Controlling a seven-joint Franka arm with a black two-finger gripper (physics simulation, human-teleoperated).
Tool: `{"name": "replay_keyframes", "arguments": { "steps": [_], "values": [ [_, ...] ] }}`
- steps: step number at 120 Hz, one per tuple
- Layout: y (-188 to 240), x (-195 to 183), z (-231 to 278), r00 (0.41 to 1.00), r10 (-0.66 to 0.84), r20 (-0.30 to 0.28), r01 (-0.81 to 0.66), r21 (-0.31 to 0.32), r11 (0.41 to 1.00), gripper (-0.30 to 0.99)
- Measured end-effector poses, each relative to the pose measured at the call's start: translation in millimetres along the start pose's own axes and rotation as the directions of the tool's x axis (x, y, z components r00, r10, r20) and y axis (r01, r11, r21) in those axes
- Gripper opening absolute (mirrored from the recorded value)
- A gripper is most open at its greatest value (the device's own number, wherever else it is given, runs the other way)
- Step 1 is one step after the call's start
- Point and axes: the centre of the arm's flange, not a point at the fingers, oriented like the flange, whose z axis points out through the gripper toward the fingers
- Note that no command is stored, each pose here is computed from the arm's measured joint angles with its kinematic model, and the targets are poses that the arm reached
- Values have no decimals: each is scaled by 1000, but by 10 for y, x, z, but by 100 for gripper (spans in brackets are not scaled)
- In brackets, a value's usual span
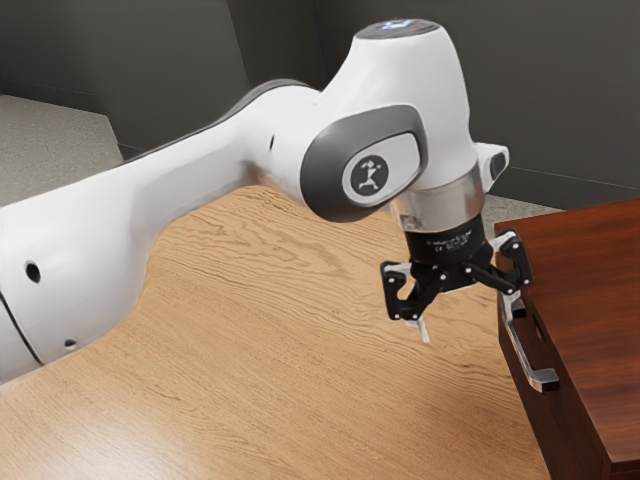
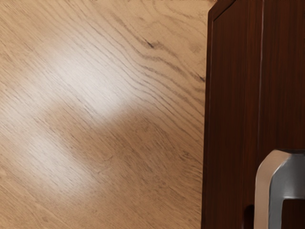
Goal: Pull the drawer handle with one arm to open the drawer
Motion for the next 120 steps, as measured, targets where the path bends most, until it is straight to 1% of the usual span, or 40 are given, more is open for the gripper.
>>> {"name": "replay_keyframes", "arguments": {
  "steps": [20,40,55,73,96,120],
  "values": [
    [-46,-55,-74,1000,-7,-20,6,-45,999,69],
    [-30,-163,-139,1000,-2,-27,0,-84,996,61],
    [-57,-176,-119,1000,-11,-23,9,-101,995,54],
    [-85,-216,-25,1000,-16,-19,13,-114,993,49],
    [-19,-332,-43,1000,-2,-26,-2,-150,989,47],
    [-49,-356,61,1000,-8,-19,4,-157,988,46]
  ]
}}
